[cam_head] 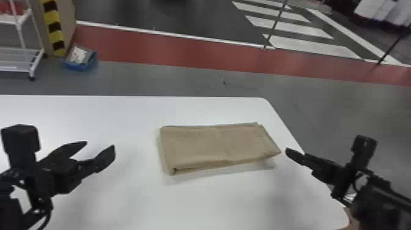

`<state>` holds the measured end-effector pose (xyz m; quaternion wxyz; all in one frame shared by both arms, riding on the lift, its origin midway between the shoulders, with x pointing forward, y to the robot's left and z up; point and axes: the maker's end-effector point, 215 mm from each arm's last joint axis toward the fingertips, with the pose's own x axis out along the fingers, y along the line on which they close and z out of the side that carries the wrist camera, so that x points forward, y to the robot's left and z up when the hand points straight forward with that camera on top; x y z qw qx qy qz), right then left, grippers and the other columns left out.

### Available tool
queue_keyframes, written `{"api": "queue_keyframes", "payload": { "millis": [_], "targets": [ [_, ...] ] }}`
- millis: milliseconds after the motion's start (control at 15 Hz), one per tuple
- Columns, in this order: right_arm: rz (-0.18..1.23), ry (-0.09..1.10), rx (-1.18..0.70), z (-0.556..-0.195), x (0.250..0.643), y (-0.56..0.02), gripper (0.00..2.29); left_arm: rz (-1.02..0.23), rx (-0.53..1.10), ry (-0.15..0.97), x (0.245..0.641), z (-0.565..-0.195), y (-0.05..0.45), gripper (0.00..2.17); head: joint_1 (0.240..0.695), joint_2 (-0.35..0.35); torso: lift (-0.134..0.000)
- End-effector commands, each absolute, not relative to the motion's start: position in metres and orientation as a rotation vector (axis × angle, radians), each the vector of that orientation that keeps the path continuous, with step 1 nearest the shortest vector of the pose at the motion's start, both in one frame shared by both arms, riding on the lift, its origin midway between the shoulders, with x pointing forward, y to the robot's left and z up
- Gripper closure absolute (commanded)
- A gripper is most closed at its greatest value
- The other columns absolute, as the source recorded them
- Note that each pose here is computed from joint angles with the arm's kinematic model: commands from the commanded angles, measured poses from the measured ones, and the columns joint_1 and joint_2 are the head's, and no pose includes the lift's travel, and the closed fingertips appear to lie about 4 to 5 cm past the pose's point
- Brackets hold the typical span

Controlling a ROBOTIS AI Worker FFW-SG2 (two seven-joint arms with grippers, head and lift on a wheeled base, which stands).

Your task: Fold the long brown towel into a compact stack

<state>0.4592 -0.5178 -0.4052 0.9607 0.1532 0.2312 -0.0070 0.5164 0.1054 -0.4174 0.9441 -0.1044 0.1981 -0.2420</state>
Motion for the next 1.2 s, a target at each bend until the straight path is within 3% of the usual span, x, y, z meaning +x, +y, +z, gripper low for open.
{"api": "queue_keyframes", "payload": {
  "millis": [0, 67, 133, 200, 267, 333, 600, 867, 933, 1133],
  "targets": [
    [-0.024, 0.421, 0.256, -0.395, 0.455, -0.514, 0.08, -0.562, -0.245, 0.437, 0.5, -0.412, 0.066, 0.23, 0.695, -0.35, -0.124],
    [-0.019, 0.414, 0.264, -0.396, 0.455, -0.511, 0.1, -0.567, -0.242, 0.439, 0.498, -0.412, 0.06, 0.23, 0.695, -0.35, -0.124],
    [0.007, 0.404, 0.272, -0.395, 0.455, -0.504, 0.28, -0.568, -0.241, 0.439, 0.498, -0.412, 0.059, 0.23, 0.695, -0.35, -0.124],
    [0.042, 0.379, 0.29, -0.388, 0.458, -0.494, 0.7, -0.564, -0.236, 0.432, 0.499, -0.41, 0.06, 0.23, 0.695, -0.35, -0.124],
    [0.064, 0.371, 0.306, -0.381, 0.46, -0.484, 1.59, -0.552, -0.232, 0.404, 0.504, -0.404, 0.064, 0.23, 0.695, -0.35, -0.124],
    [0.085, 0.378, 0.298, -0.38, 0.464, -0.468, 2.25, -0.526, -0.215, 0.361, 0.512, -0.395, 0.073, 0.22, 0.695, -0.35, -0.124],
    [0.19, 0.417, 0.218, -0.381, 0.49, -0.389, 2.24, -0.395, -0.141, 0.272, 0.536, -0.382, 0.136, 0.19, 0.695, -0.35, -0.124],
    [0.219, 0.503, 0.069, -0.415, 0.508, -0.331, 2.24, -0.306, -0.082, 0.162, 0.551, -0.358, 0.186, 0.19, 0.695, -0.239, -0.124],
    [0.225, 0.512, 0.058, -0.419, 0.511, -0.323, 2.24, -0.288, -0.083, 0.159, 0.553, -0.357, 0.198, 0.19, 0.695, -0.19, -0.124],
    [0.251, 0.555, 0.038, -0.432, 0.513, -0.301, 2.24, -0.262, -0.075, 0.138, 0.555, -0.354, 0.216, 0.18, 0.695, -0.13, -0.124]
  ]
}}
